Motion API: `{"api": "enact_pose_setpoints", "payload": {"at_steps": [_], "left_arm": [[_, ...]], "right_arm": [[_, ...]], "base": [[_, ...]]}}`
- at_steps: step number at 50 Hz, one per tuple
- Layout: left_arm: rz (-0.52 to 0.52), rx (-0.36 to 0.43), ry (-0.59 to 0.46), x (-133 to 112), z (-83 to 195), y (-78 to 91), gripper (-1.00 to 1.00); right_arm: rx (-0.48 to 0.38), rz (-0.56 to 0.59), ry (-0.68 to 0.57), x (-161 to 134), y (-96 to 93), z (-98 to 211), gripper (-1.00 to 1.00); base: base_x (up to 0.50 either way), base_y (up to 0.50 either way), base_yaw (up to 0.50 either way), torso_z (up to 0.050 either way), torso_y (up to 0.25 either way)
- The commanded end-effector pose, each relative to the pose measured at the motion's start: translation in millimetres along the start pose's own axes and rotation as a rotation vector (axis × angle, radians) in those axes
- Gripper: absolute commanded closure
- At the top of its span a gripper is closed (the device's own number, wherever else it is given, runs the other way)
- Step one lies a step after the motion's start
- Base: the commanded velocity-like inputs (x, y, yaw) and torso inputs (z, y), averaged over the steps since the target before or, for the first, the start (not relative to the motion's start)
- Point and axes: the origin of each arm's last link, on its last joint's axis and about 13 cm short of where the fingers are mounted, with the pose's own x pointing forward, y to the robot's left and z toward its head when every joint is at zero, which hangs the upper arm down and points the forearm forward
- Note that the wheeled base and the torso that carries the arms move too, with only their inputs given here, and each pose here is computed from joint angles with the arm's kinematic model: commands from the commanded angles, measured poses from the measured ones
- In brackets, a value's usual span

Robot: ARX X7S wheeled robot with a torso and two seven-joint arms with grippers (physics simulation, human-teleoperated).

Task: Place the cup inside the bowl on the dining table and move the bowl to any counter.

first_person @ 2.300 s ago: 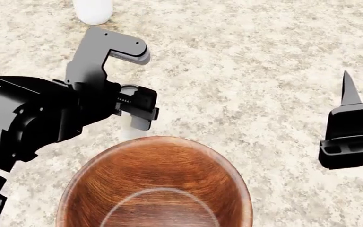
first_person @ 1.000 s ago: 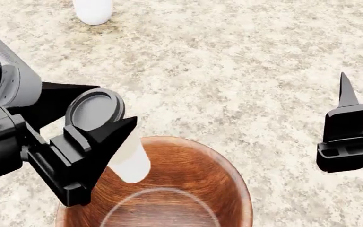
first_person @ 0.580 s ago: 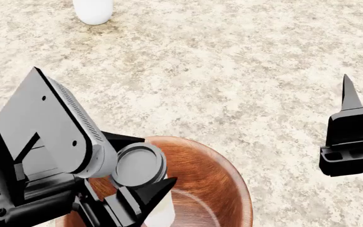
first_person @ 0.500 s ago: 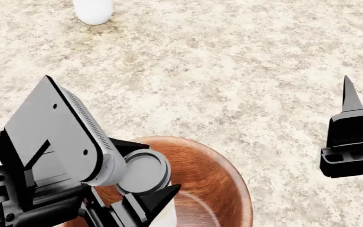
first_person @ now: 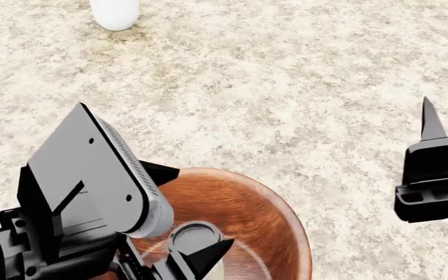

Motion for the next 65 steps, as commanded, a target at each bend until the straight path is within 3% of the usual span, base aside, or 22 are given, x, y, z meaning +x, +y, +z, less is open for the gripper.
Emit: {"api": "enact_pose_setpoints", "payload": {"at_steps": [1, 11, 16, 20, 28, 34, 42, 47, 48, 49, 50, 53, 60, 65], "left_arm": [[0.016, -0.038, -0.033, -3, 9, 10.6, -1.00], [0.152, -0.095, -0.115, -18, 37, 50.9, -1.00], [0.238, -0.120, -0.099, -20, 32, 70.7, -1.00], [0.294, -0.118, -0.062, -27, 19, 75.4, -1.00], [0.312, -0.080, 0.004, -33, -3, 73.3, -1.00], [0.320, -0.059, 0.124, -17, -17, 71.0, -1.00], [0.305, -0.061, 0.242, -17, -32, 68.6, -1.00], [0.255, -0.120, 0.320, -15, -31, 66.9, -1.00], [0.299, -0.240, 0.358, -14, -29, 73.7, -1.00], [0.215, -0.245, 0.329, -18, -22, 68.6, -1.00], [0.201, -0.261, 0.336, -19, -21, 69.9, -1.00], [0.237, -0.238, 0.334, -18, -22, 73.0, -1.00], [0.222, -0.357, 0.314, -16, -15, 75.1, -1.00], [0.222, -0.349, 0.343, -9, -19, 73.8, -1.00]], "right_arm": [[-0.011, 0.005, 0.015, 1, 2.1, -2, -1.00], [-0.015, 0.009, 0.019, 2, 2.1, -2, -1.00], [-0.010, 0.011, 0.023, 1, 2.5, -5, -1.00], [-0.011, 0.011, 0.020, 0, 2.2, -4, -1.00], [-0.005, 0.009, 0.027, -1, 3.3, -9, -1.00], [-0.014, 0.006, 0.021, 0, 1.6, -5, -1.00], [-0.011, 0.014, 0.016, 3, 2.2, -5, -1.00], [-0.012, 0.007, 0.006, 3, -0.1, -1, -1.00], [-0.013, 0.005, 0.006, 2, -0.5, -1, -1.00], [-0.012, 0.002, 0.006, 1, -0.8, -1, -1.00], [-0.012, 0.000, 0.008, 0, -1.1, -1, -1.00], [-0.013, -0.002, 0.011, 0, -1.2, -2, -1.00], [-0.011, -0.004, 0.009, 0, -0.8, -3, -1.00], [-0.011, -0.001, 0.017, 0, 0.4, -6, -1.00]], "base": [[0.00, 0.00, 0.00, 0.000, 0.000], [0.00, 0.00, 0.00, 0.000, 0.000], [0.00, 0.00, 0.00, 0.000, 0.000], [0.00, 0.00, 0.00, 0.000, 0.000], [0.00, 0.00, 0.00, 0.000, 0.000], [0.00, 0.00, 0.00, 0.000, 0.000], [0.00, 0.00, 0.00, 0.000, 0.000], [0.00, 0.00, 0.00, 0.000, 0.000], [0.00, 0.00, 0.00, 0.000, 0.000], [0.00, 0.00, 0.00, 0.000, 0.000], [0.00, 0.00, 0.00, 0.000, 0.000], [0.00, 0.00, 0.00, 0.000, 0.000], [0.00, 0.00, 0.00, 0.000, 0.000], [0.00, 0.00, 0.00, 0.000, 0.000]]}}
